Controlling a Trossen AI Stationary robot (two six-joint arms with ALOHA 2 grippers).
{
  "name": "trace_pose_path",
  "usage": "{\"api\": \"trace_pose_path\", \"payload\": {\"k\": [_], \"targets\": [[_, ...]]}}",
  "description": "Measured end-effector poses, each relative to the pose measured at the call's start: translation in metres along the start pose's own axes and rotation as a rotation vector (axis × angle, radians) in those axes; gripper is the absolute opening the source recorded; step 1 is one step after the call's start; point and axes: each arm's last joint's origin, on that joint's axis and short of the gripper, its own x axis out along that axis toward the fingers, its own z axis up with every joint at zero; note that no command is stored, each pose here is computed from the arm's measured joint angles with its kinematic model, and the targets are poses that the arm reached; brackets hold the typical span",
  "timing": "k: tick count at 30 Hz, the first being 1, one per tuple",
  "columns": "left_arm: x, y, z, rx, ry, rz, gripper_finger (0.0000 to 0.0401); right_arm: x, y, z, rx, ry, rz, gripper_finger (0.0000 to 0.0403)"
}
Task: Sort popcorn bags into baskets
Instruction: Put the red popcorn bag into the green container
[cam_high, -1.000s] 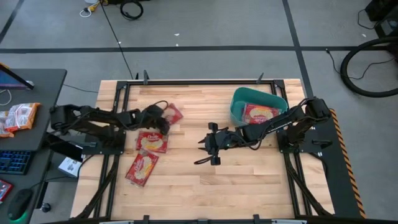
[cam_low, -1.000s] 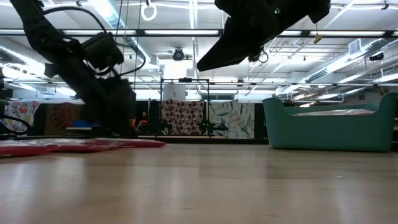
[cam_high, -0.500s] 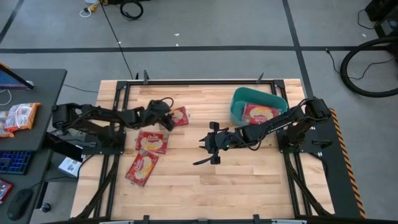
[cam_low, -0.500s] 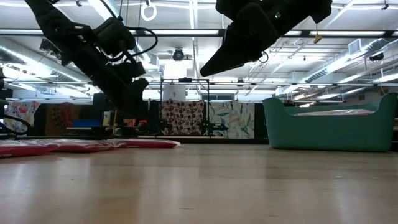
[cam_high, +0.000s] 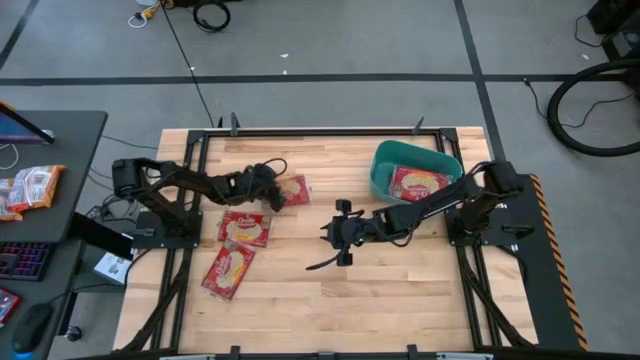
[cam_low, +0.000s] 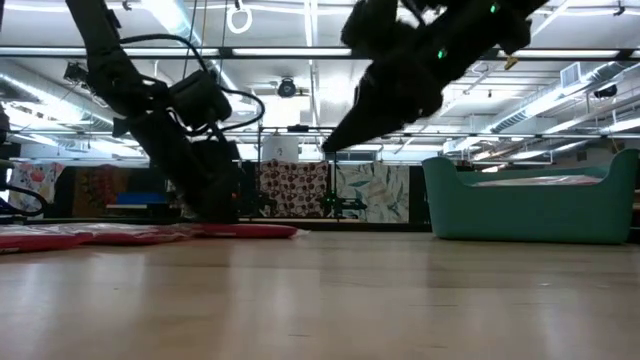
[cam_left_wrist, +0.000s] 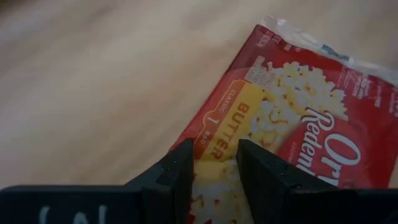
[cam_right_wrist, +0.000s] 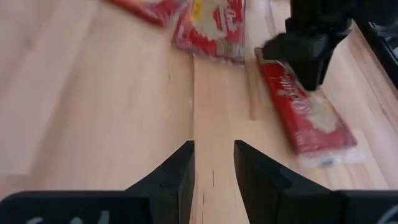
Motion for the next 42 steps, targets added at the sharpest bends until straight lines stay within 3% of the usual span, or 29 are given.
{"api": "trace_pose_path", "payload": {"k": [8,23,32,42], "targets": [[-0.007,-0.029,-0.007,0.050,-0.008,-0.191,0.0130,0.029,0.010,-0.021,-0.118,0.061,-0.055,0.0122],[-0.018,-0.053,-0.016,0.017,-0.015,-0.285,0.0130,0.073,0.024,-0.030,-0.331,0.023,-0.136,0.0211],[-0.019,-0.056,-0.016,0.000,-0.019,-0.311,0.0130,0.089,0.024,-0.027,-0.412,0.039,-0.158,0.0209],[-0.021,-0.061,-0.015,0.027,-0.028,-0.375,0.0130,0.092,0.009,-0.029,-0.399,0.078,-0.201,0.0197]]}}
